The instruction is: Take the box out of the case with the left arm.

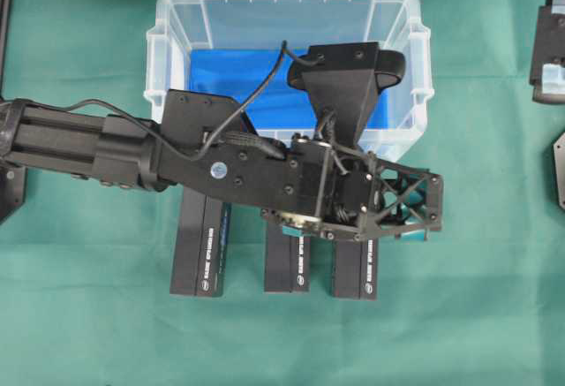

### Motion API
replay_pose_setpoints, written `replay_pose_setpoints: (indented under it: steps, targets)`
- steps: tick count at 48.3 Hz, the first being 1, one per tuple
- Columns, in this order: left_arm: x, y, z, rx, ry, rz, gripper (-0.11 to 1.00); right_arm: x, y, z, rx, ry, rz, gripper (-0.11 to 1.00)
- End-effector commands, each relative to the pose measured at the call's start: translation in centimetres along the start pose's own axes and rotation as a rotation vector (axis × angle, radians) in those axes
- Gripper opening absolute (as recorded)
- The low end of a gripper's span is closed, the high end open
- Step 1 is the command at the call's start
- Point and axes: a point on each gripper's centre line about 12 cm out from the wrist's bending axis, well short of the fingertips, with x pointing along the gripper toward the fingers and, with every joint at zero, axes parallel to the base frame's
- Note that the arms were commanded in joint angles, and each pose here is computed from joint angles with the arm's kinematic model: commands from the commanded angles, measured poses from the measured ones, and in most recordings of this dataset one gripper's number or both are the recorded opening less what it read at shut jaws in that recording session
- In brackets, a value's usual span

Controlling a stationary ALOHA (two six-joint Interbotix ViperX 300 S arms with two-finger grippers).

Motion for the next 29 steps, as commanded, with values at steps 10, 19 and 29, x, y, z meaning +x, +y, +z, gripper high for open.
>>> replay_pose_setpoints:
  steps: [10, 19, 29]
  targets:
    - [-3.5, 0.3, -0.2, 0.008, 0.011, -0.044, 0.93, -0.3, -0.1, 0.2, 0.000, -0.012, 0.000, 0.02]
    - [-4.2, 2.1, -0.3, 0.017, 0.011, -0.008, 0.93, -0.3, -0.1, 0.2, 0.000, -0.012, 0.000, 0.02]
    - [-5.8, 4.7, -0.3, 0.028, 0.012, 0.021, 0.93, -0.3, -0.1, 0.1, 0.001, -0.014, 0.000, 0.02]
